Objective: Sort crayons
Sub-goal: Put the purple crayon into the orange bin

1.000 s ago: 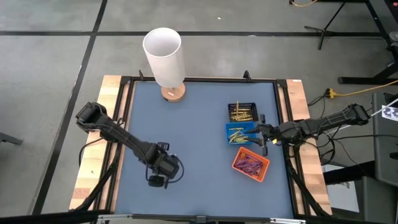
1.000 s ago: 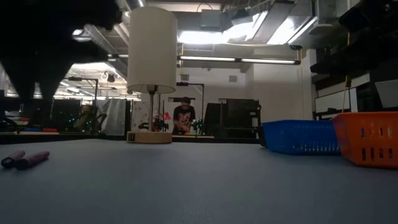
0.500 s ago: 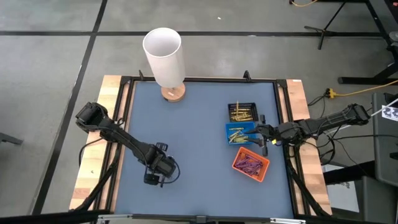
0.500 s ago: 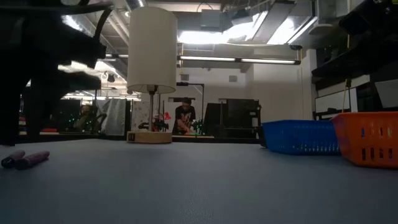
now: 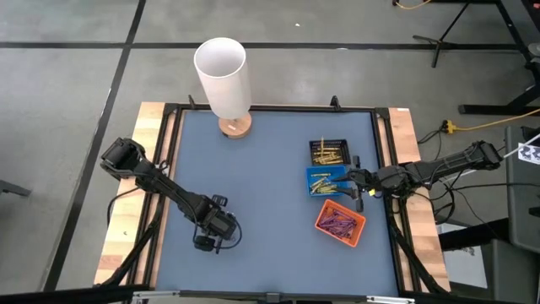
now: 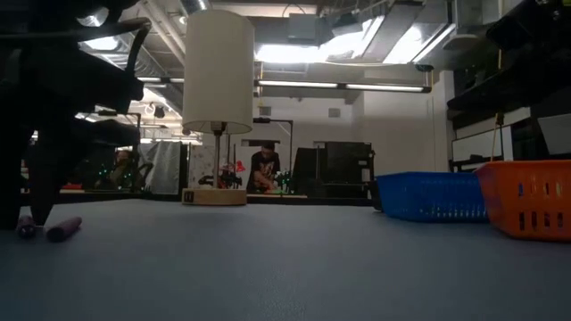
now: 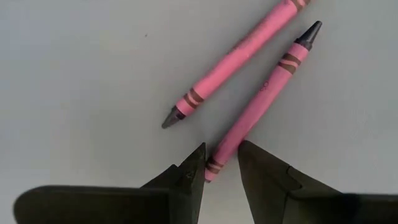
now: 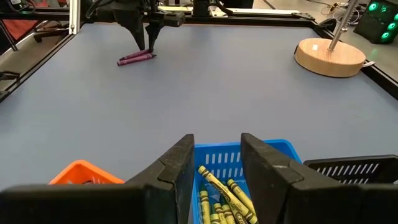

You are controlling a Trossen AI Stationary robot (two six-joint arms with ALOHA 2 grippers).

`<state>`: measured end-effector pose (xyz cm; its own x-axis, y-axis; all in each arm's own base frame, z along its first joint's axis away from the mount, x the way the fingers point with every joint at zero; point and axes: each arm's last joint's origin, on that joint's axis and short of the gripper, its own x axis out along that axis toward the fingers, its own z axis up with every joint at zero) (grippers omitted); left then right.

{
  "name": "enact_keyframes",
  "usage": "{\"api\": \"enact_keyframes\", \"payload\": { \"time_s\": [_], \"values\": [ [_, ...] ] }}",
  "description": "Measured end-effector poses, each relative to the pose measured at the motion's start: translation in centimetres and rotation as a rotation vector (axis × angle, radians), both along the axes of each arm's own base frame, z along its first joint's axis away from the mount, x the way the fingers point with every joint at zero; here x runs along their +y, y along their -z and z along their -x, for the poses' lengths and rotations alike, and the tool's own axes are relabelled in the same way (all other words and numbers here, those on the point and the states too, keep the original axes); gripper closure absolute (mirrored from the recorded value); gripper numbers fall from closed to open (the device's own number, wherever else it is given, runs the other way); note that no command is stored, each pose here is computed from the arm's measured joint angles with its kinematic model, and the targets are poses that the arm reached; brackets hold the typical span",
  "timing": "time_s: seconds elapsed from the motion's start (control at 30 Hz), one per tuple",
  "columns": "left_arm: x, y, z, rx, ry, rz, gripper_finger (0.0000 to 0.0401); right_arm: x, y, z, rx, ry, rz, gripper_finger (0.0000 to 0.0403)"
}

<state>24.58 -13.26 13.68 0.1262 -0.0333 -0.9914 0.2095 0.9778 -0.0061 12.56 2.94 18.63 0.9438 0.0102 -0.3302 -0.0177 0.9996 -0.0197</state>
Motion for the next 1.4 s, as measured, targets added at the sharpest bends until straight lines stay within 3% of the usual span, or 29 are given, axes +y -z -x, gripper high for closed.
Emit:
{"api": "enact_keyframes", "payload": {
  "time_s": [0.47, 0.83, 1.07, 1.2, 1.4],
  "values": [
    [-0.1, 0.1, -0.1, 0.001, 0.0, 0.02, 0.0313, 0.0, 0.0, 0.0, 0.0, 0.0, 0.0, 0.0274],
    [-0.3, 0.1, -0.4, -0.031, 0.0, 0.042, 0.0376, 0.0, 0.0, 0.0, 0.0, 0.0, 0.0, 0.0274],
    [-0.5, 0.0, -0.7, -0.071, -0.001, 0.058, 0.0385, 0.0, 0.0, 0.0, 0.0, 0.0, 0.0, 0.0274],
    [-0.7, 0.0, -1.4, -0.141, -0.005, 0.076, 0.0385, 0.0, 0.0, 0.0, 0.0, 0.0, 0.0, 0.0274],
    [-0.8, -0.9, -3.8, -0.4, -0.058, 0.112, 0.0386, 0.0, 0.0, 0.0, -0.001, 0.0, 0.0, 0.0274]
  ]
}}
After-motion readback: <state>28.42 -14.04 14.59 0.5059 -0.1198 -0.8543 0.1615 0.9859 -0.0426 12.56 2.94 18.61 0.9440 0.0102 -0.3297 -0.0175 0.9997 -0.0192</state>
